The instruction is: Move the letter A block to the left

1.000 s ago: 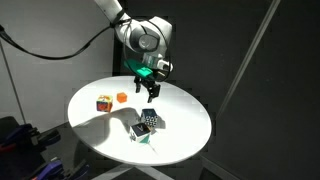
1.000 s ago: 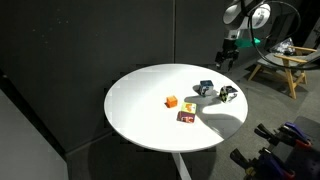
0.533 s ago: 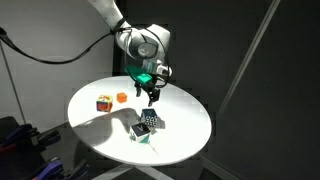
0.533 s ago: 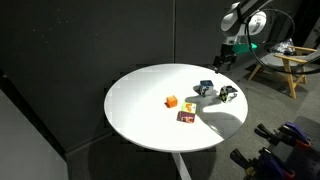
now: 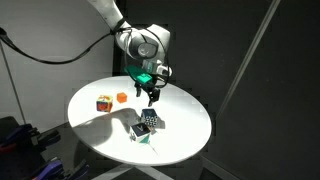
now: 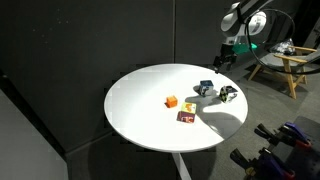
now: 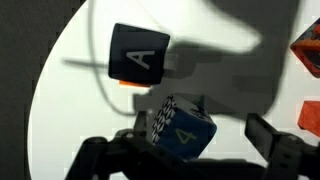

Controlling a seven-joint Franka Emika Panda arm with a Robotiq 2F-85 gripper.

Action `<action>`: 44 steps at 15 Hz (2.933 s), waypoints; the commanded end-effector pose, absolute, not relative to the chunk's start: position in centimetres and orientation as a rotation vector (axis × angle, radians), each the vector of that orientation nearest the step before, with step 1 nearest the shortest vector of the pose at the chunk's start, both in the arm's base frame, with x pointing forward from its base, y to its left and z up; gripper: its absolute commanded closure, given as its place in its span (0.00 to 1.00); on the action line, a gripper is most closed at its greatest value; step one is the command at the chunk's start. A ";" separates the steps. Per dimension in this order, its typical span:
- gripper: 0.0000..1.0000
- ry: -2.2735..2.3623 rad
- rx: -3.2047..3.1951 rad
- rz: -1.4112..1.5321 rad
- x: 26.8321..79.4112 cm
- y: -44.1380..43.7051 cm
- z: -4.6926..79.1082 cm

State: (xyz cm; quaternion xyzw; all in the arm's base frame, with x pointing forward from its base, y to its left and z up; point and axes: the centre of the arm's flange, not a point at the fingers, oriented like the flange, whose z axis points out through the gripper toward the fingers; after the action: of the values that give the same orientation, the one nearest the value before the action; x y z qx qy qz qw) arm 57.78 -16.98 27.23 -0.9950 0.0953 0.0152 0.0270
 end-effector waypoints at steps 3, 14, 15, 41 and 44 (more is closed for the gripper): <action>0.00 0.324 -3.071 0.013 56.9 -18.4 25.9; 0.00 0.360 -3.085 -0.008 54.7 -20.0 20.9; 0.00 0.366 -3.089 -0.013 54.6 -20.1 20.5; 0.00 0.388 -3.084 0.017 53.9 -21.5 15.2; 0.00 0.390 -3.085 0.023 53.9 -21.6 15.0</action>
State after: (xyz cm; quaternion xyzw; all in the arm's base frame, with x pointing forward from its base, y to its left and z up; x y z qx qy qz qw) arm 53.65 -21.00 15.35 -0.9913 0.1302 0.0141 0.0109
